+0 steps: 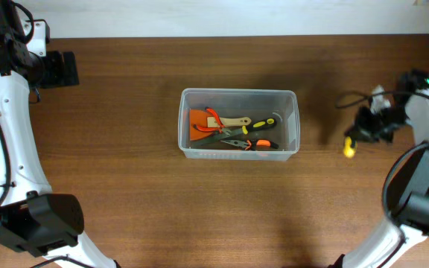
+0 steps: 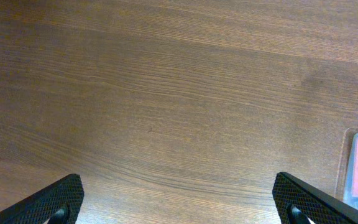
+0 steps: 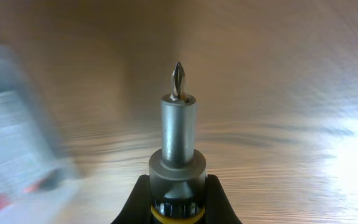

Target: Pack container

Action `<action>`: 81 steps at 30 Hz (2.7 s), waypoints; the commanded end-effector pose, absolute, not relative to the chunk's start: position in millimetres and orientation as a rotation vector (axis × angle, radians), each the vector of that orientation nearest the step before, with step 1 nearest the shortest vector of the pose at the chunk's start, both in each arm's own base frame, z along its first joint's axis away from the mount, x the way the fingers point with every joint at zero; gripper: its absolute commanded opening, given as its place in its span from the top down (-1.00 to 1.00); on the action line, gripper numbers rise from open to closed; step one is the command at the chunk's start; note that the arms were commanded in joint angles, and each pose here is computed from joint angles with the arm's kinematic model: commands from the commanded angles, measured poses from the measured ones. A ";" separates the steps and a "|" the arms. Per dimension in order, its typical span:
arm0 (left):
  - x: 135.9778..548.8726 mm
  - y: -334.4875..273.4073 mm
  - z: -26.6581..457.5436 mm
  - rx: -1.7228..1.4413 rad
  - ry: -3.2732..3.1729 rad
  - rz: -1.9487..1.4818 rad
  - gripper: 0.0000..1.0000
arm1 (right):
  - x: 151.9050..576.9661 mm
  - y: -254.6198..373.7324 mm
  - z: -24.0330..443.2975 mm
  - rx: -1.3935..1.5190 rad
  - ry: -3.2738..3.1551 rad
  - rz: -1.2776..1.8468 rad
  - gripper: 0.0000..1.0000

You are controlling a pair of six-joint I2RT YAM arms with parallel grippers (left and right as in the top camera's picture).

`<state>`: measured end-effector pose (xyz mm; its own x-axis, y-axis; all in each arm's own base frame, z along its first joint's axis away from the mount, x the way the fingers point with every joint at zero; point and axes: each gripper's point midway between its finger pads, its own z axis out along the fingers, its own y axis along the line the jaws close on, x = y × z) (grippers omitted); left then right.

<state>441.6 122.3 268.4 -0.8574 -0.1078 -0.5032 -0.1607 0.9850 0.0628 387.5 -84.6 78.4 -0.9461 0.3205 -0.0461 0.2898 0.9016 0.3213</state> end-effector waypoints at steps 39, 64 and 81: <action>442.4 121.9 266.7 -0.206 2.610 0.121 -0.99 | 456.2 160.7 69.0 -2.002 1.962 0.141 -0.98; 442.4 121.9 266.7 -0.206 2.610 0.121 -0.99 | 393.4 108.6 336.9 -0.754 2.302 0.204 -0.79; 437.0 65.3 264.3 -0.132 2.626 -0.315 -0.99 | 415.6 -12.7 164.9 0.477 2.881 0.247 0.93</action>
